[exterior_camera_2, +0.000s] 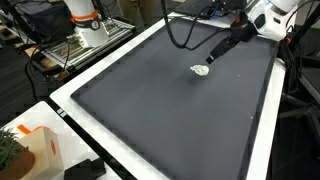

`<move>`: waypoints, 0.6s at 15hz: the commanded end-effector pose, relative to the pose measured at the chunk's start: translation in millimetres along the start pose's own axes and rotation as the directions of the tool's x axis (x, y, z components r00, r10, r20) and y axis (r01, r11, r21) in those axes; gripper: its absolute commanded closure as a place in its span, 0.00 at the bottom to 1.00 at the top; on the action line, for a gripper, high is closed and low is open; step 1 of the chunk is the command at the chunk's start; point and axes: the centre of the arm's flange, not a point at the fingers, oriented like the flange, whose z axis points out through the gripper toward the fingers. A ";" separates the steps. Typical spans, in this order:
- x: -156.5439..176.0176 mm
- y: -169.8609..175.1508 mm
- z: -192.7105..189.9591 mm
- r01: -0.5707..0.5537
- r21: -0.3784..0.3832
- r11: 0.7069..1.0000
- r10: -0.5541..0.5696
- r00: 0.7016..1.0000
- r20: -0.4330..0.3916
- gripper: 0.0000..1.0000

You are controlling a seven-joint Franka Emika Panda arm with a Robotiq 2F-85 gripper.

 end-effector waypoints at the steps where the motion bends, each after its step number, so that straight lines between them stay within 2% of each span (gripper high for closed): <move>1: -51.4 24.0 20.0 -0.056 0.049 0.997 0.055 0.998 0.020 0.00; 2: -53.0 26.5 15.6 -0.058 0.057 0.997 0.056 0.998 0.029 0.00; 3: -5.9 8.5 -7.7 -0.033 0.023 0.999 0.032 0.999 0.010 0.00; 7: -11.4 14.1 -9.1 -0.040 0.029 0.999 0.039 0.999 0.026 0.00; 9: -19.8 26.4 2.9 -0.074 0.047 0.996 0.072 0.997 0.028 0.00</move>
